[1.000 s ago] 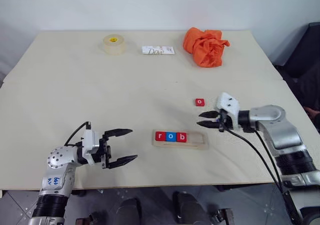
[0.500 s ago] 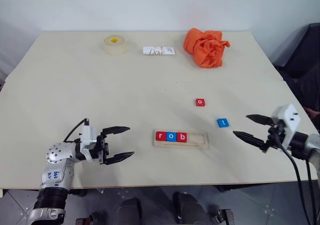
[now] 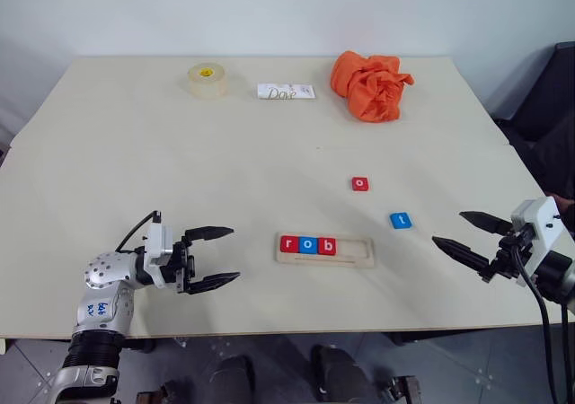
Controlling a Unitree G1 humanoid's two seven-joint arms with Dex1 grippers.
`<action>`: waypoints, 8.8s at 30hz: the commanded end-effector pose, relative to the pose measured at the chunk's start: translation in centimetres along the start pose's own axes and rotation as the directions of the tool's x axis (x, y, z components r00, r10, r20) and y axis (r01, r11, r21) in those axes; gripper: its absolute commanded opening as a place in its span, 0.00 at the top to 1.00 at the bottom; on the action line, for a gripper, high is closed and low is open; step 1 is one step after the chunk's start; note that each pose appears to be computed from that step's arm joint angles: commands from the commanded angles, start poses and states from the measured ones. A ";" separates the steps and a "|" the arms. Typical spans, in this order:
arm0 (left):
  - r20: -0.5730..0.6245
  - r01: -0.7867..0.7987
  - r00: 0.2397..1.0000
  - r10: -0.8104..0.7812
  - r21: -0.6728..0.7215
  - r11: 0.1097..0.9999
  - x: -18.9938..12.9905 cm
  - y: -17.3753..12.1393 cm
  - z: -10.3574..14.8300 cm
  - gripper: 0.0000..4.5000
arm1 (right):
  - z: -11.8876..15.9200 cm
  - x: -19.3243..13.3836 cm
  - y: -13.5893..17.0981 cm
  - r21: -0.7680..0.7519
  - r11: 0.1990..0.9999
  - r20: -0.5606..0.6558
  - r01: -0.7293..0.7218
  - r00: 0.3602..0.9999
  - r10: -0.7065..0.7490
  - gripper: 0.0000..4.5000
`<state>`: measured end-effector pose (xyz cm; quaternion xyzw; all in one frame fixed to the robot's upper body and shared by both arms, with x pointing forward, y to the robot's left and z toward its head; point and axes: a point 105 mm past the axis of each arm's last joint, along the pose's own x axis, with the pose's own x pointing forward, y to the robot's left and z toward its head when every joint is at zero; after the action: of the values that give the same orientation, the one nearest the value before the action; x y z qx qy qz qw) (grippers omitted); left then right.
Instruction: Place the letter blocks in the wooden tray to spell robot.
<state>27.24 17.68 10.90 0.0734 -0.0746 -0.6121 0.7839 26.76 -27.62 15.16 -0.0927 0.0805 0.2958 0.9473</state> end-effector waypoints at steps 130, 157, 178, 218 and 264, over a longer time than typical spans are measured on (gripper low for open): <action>0.038 -0.090 0.995 0.089 0.036 0.995 0.7 -2.0 0.6 0.00 | -2.6 8.2 2.2 -0.273 0.840 -0.411 -0.469 0.846 0.339 0.15; 0.048 -0.073 0.996 0.071 0.049 0.996 1.2 -1.6 0.7 0.00 | 2.0 11.4 9.9 -0.254 0.758 -0.477 -0.601 0.760 0.442 0.68; 0.043 -0.114 0.993 0.112 0.048 0.992 0.5 -2.4 0.7 0.00 | 1.3 13.0 10.6 -0.295 0.704 -0.505 -0.646 0.731 0.459 0.68; 0.040 -0.114 0.993 0.112 0.055 0.992 0.8 -1.5 0.7 0.00 | -0.5 12.4 11.1 -0.266 0.677 -0.553 -0.686 0.684 0.476 0.68; 0.051 -0.106 0.993 0.103 0.052 0.993 1.5 -1.1 0.5 0.00 | 2.7 11.9 8.6 -0.285 0.810 -0.387 -0.512 0.835 0.392 0.83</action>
<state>26.72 16.22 10.68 0.0681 -0.1003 -0.5686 0.8136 31.64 -13.38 13.80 -0.2900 0.1994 0.5125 0.7832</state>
